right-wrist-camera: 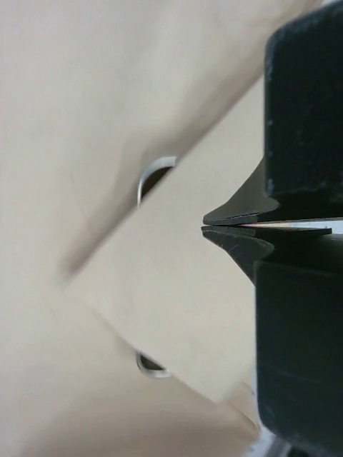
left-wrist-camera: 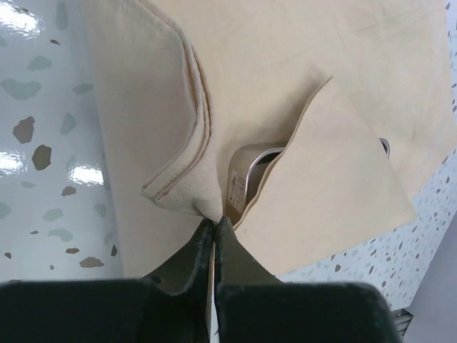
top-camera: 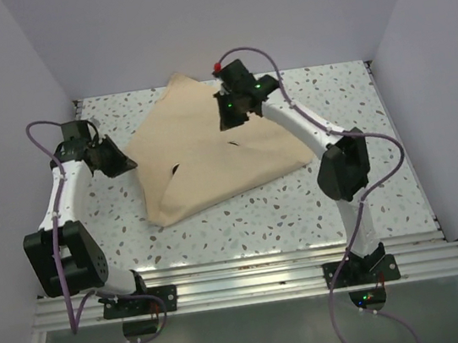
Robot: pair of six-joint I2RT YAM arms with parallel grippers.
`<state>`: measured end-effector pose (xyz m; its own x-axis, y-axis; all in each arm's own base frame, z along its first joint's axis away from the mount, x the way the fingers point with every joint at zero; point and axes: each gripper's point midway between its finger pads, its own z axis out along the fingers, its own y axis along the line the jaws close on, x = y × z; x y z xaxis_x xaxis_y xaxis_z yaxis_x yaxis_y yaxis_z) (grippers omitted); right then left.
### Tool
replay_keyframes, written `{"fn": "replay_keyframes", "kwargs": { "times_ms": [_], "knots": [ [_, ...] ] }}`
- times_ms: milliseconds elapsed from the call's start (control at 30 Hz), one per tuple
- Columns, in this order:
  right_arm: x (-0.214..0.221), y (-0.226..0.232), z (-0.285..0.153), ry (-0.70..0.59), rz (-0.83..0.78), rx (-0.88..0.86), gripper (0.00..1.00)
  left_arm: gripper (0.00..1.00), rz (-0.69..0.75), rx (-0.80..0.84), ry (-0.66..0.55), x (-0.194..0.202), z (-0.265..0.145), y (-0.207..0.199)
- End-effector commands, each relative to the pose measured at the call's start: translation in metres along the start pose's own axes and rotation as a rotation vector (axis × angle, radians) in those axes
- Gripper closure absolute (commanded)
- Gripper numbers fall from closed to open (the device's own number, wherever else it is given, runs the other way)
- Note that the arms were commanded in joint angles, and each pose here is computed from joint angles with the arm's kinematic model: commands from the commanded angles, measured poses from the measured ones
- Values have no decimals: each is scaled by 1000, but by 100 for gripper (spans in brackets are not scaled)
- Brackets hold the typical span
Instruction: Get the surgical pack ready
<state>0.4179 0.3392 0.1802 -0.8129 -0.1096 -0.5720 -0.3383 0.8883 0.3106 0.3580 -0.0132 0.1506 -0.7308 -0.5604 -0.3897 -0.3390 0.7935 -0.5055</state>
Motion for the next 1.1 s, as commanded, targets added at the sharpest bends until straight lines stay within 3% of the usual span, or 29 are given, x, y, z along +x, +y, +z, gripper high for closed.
{"fn": "replay_keyframes", "kwargs": {
  "times_ms": [0,133,233,433,600,733,800,1067],
  "knots": [
    [3,-71,-14,6,64,158,100,100,15,87,-62,-15,-10,-35],
    [7,-137,-9,34,145,240,100,100,38,91,-47,-14,-15,-48],
    [17,-131,-4,86,137,175,100,100,43,69,-49,-17,-15,-48],
    [17,-38,-18,29,-61,47,100,100,15,13,-4,-5,-2,-31],
    [27,53,-16,24,-68,-163,100,100,31,-34,-8,-3,-1,-21],
    [68,135,-3,78,-179,-265,100,100,37,-95,-7,-1,-2,-8],
    [86,160,9,102,-228,-279,100,100,48,-111,-9,0,-3,-4],
    [123,182,47,128,-289,-232,100,100,56,-138,-29,-1,-6,2]
  ]
}}
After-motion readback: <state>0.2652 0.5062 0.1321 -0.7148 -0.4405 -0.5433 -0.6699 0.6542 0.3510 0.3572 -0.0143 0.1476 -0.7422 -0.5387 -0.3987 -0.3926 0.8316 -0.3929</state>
